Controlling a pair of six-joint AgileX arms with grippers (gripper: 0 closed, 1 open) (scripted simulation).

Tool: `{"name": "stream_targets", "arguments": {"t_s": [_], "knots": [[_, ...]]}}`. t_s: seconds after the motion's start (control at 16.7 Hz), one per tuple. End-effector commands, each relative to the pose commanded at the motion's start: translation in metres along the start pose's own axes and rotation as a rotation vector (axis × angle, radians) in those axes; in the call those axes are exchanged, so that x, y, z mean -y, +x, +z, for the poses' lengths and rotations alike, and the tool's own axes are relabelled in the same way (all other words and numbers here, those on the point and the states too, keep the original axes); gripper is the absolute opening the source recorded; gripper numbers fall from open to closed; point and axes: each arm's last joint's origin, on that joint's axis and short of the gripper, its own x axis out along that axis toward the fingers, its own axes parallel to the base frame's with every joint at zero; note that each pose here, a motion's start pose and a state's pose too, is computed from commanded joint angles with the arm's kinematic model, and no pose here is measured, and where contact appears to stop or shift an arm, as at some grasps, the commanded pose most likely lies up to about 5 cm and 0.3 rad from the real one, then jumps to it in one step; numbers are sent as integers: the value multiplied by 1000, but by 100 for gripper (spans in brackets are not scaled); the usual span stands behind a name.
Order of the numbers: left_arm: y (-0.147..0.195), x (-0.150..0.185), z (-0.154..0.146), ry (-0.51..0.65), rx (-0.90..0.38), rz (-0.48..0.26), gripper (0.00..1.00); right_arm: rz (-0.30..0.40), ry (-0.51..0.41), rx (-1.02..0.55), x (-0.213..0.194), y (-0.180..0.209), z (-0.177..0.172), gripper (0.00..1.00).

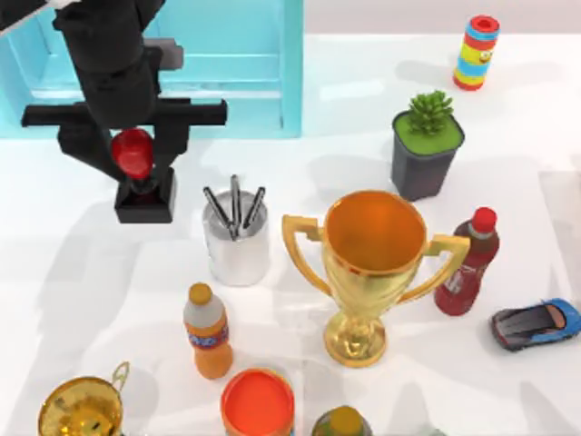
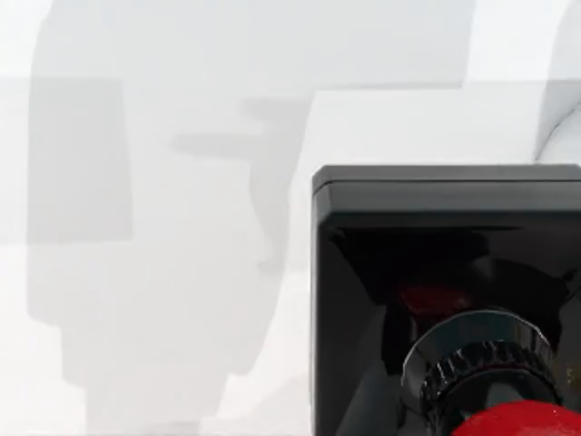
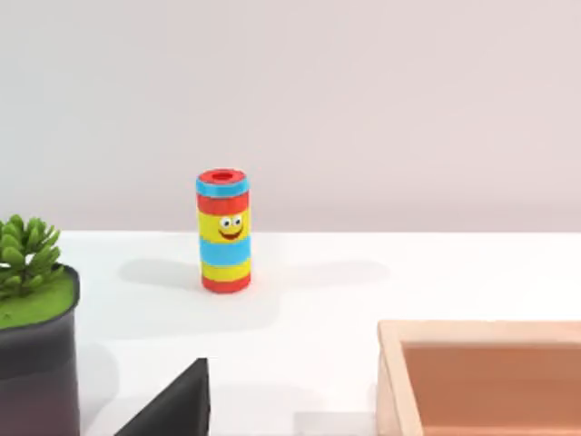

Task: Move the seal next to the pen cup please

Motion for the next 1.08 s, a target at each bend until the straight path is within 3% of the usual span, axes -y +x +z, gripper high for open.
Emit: {"name": "stream_targets", "arguments": {"t_s": [0.12,0.9,1.08], "knots": [[0,0,0,0,0,0,0,0,0,0,0,0,0,100],[0,0,0,0,0,0,98,0,0,0,0,0,0,100],[0,0,0,0,0,0,100,0,0,0,0,0,0,100]]}}
